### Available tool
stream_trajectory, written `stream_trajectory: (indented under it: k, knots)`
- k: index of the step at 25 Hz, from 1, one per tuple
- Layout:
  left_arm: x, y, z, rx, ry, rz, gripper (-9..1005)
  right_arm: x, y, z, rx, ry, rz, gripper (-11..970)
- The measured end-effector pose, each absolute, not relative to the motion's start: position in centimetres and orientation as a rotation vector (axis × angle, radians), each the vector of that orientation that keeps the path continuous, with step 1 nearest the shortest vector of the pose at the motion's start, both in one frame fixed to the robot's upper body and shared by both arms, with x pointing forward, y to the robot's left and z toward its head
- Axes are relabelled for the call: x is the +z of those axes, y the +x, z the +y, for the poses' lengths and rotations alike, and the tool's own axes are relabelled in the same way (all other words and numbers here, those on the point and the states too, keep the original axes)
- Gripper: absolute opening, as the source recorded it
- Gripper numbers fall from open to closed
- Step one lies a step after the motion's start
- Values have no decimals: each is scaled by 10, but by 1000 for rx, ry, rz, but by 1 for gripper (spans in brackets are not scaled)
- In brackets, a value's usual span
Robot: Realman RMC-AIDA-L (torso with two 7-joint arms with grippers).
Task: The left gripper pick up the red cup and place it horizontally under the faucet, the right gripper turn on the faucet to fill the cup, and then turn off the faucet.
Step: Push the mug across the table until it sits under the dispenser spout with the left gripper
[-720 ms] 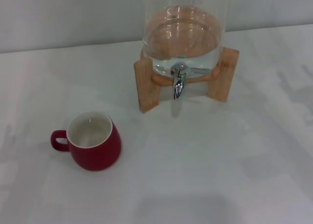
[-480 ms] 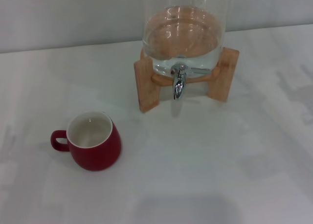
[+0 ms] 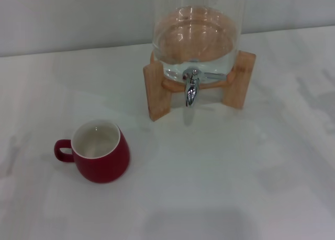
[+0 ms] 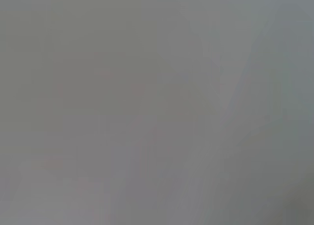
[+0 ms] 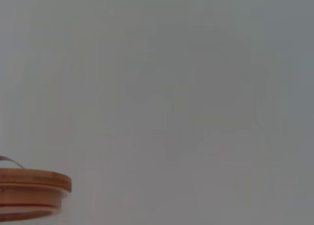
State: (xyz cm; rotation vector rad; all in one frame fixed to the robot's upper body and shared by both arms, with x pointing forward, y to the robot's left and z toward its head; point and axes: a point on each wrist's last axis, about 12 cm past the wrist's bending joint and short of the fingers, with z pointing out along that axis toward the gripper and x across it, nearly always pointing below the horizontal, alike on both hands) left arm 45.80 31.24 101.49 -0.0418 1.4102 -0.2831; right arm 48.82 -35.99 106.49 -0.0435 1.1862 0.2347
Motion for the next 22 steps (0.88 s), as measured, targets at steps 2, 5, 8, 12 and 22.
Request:
stream_trajectory:
  k: [2,5,8,12,22]
  knots:
    - [1013,457,311,-287,-37,1425,870,1065,488,-360,235,-44,1187,779]
    - [1010,456,310,-289,-34,1451,870,1065,488,-360,235,-44,1187,780]
    - [1007,457,307,-300,-21,1473,870,1065,489,-359,239,-49,1187,779]
    - [1007,460,300,-328,8,1479,870,1065,490,-358,242,-52,1187,778]
    - [1004,472,278,-392,91,1538,870,1063,487,-358,243,-49,1199,776]
